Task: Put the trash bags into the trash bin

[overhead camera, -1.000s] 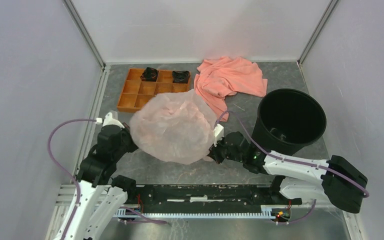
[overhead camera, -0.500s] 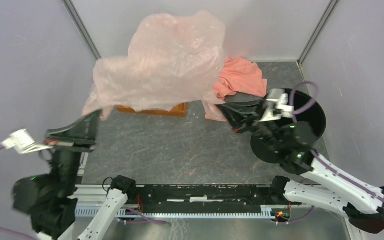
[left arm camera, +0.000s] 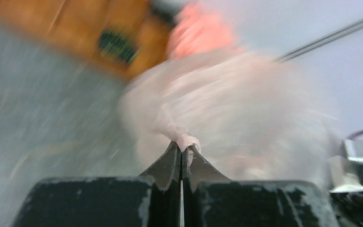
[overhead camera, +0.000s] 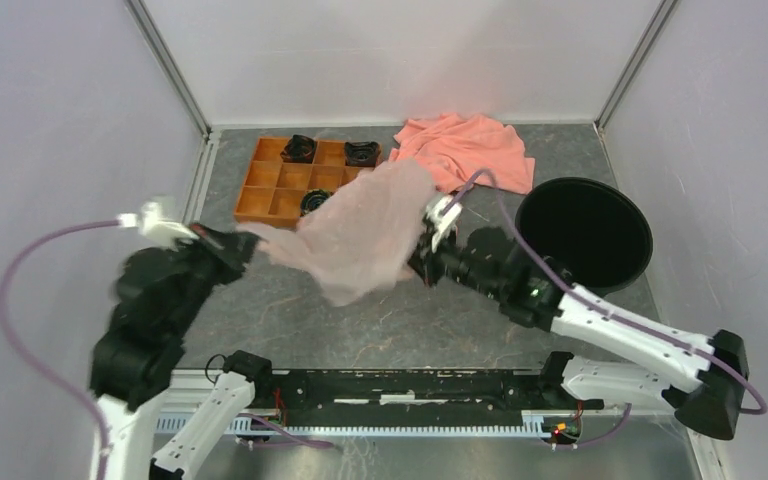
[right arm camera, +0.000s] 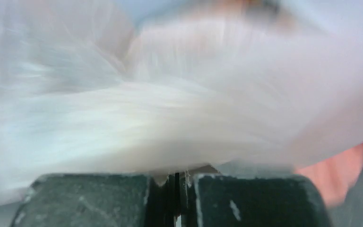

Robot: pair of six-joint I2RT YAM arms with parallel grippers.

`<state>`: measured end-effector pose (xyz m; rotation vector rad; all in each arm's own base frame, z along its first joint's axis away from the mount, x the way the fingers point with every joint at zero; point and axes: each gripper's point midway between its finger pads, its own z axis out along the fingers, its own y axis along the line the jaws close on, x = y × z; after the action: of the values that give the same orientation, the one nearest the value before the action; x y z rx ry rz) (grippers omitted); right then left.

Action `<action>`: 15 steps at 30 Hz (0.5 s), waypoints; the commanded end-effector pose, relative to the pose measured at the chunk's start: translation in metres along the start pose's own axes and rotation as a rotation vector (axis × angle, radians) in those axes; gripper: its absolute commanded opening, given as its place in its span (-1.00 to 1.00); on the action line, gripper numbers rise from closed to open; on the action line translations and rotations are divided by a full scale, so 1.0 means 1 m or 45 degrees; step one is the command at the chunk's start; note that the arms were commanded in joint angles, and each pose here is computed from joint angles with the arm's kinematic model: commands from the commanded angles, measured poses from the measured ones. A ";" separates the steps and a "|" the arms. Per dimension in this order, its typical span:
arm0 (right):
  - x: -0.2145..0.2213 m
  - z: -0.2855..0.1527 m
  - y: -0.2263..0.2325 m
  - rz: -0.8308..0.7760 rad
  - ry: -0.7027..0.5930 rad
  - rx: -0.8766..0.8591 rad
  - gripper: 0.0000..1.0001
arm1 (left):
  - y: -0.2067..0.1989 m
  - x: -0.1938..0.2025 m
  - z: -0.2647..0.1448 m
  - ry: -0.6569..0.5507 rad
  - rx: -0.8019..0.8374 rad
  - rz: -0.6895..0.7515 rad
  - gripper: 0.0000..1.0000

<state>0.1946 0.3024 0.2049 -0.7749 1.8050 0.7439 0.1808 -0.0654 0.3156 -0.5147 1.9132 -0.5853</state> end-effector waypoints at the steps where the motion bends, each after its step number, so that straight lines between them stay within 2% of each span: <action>1: -0.233 -0.091 0.037 -0.127 -0.742 -0.124 -0.99 | -0.134 -0.132 -0.124 -0.563 0.710 0.092 -0.96; 3: -0.275 -0.128 0.051 -0.179 -0.931 -0.196 -0.99 | -0.158 -0.154 -0.168 -0.717 0.905 0.067 -0.96; 5: -0.281 -0.136 0.046 -0.228 -1.012 -0.156 -0.99 | -0.154 -0.162 -0.176 -0.808 0.926 0.008 -0.96; 6: -0.275 -0.130 0.035 -0.240 -1.013 -0.080 -0.99 | -0.144 -0.160 -0.162 -0.810 0.866 -0.025 -0.96; 8: -0.230 -0.088 0.006 -0.230 -0.861 0.097 -0.99 | -0.108 -0.138 -0.105 -0.717 0.636 -0.106 -0.96; 9: -0.192 -0.059 -0.009 -0.221 -0.706 0.173 -0.99 | -0.084 -0.112 -0.065 -0.594 0.494 -0.137 -0.96; 10: -0.141 -0.026 -0.018 -0.244 -0.516 0.195 -0.99 | -0.055 -0.071 -0.022 -0.409 0.337 -0.182 -0.96; 12: -0.032 0.022 -0.022 -0.276 -0.157 0.129 -0.99 | -0.009 0.031 0.045 0.054 0.136 -0.214 -0.96; 13: 0.013 0.032 -0.022 -0.263 -0.016 0.093 -0.99 | 0.009 0.077 0.060 0.271 0.077 -0.192 -0.96; 14: 0.041 0.036 -0.018 -0.211 0.075 0.054 -0.99 | 0.023 0.108 0.065 0.424 0.030 -0.169 -0.96; 15: 0.057 0.035 -0.014 -0.181 0.119 0.027 -0.99 | 0.030 0.118 0.064 0.484 0.002 -0.125 -0.96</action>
<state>0.2294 0.3197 0.3215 -0.6678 1.3600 0.7012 0.2091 -0.0951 0.3652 -0.4212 1.5792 -0.8589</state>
